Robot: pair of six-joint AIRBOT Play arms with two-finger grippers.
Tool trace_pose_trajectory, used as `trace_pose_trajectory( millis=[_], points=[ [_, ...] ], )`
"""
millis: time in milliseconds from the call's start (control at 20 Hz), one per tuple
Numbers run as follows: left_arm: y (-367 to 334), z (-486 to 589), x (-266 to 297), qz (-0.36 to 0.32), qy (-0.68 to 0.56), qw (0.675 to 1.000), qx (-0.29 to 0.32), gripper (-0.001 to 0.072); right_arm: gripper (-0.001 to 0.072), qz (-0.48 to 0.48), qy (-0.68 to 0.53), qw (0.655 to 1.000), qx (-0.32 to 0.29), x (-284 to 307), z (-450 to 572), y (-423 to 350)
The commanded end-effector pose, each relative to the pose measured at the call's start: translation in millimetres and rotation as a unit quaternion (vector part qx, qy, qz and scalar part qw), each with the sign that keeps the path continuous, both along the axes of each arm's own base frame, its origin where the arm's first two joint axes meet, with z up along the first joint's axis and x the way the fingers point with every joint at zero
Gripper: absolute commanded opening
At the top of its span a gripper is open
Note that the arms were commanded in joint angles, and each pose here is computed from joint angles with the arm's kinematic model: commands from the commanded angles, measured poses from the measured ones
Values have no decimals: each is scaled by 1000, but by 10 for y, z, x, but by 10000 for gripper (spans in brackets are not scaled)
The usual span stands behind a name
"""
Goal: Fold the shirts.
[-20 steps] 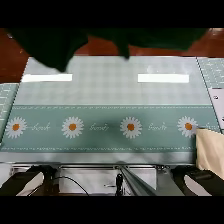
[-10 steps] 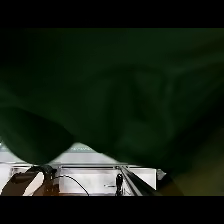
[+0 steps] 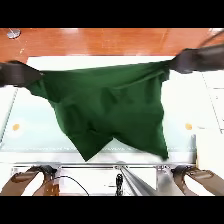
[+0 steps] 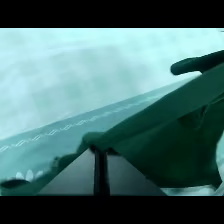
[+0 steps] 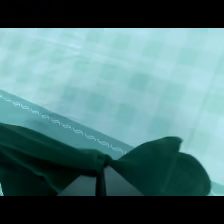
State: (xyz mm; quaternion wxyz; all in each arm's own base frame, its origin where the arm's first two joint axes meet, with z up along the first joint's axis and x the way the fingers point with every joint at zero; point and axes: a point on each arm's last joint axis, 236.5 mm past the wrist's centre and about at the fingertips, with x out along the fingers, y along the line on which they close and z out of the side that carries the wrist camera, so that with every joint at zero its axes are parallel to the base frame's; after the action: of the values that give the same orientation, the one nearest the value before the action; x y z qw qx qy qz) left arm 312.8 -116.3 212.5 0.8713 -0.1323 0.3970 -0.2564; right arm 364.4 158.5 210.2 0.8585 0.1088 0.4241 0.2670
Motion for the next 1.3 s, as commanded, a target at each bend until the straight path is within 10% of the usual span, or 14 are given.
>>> trace_pose_trajectory(
  millis=[0, 300, 350, 400, 450, 650, 900, 1250],
  points=[
    [175, -803, 553, 67, 35, 997, -2, 29, 17, -8, 53, 995, 83, 647, -566, 326],
    [69, -1688, 1128, 95, 99, 990, -14, 31, 23, -89, 92, 974, 185, 1531, -986, 491],
    [23, -1768, 1148, 96, 112, 989, -25, 104, 249, -108, 114, 966, 203, 1578, -1062, 480],
    [-1, -1841, 1142, 102, 131, 985, -36, 458, 589, -121, 130, 962, 209, 1601, -1135, 426],
    [9, -1887, 1115, 102, 147, 983, -37, 702, 636, -122, 140, 961, 206, 1585, -1178, 346],
    [663, -1926, 878, 120, 213, 970, 4, 701, 636, -103, 202, 963, 148, 1136, -1218, -458],
    [1274, -2375, 54, 164, 363, 916, -43, 700, 633, -236, 284, 900, -230, -135, -1662, -2535],
    [828, -2983, -264, 196, 394, 883, -162, 700, 633, -267, 254, 927, 75, -809, -2210, -1550]
  ],
)
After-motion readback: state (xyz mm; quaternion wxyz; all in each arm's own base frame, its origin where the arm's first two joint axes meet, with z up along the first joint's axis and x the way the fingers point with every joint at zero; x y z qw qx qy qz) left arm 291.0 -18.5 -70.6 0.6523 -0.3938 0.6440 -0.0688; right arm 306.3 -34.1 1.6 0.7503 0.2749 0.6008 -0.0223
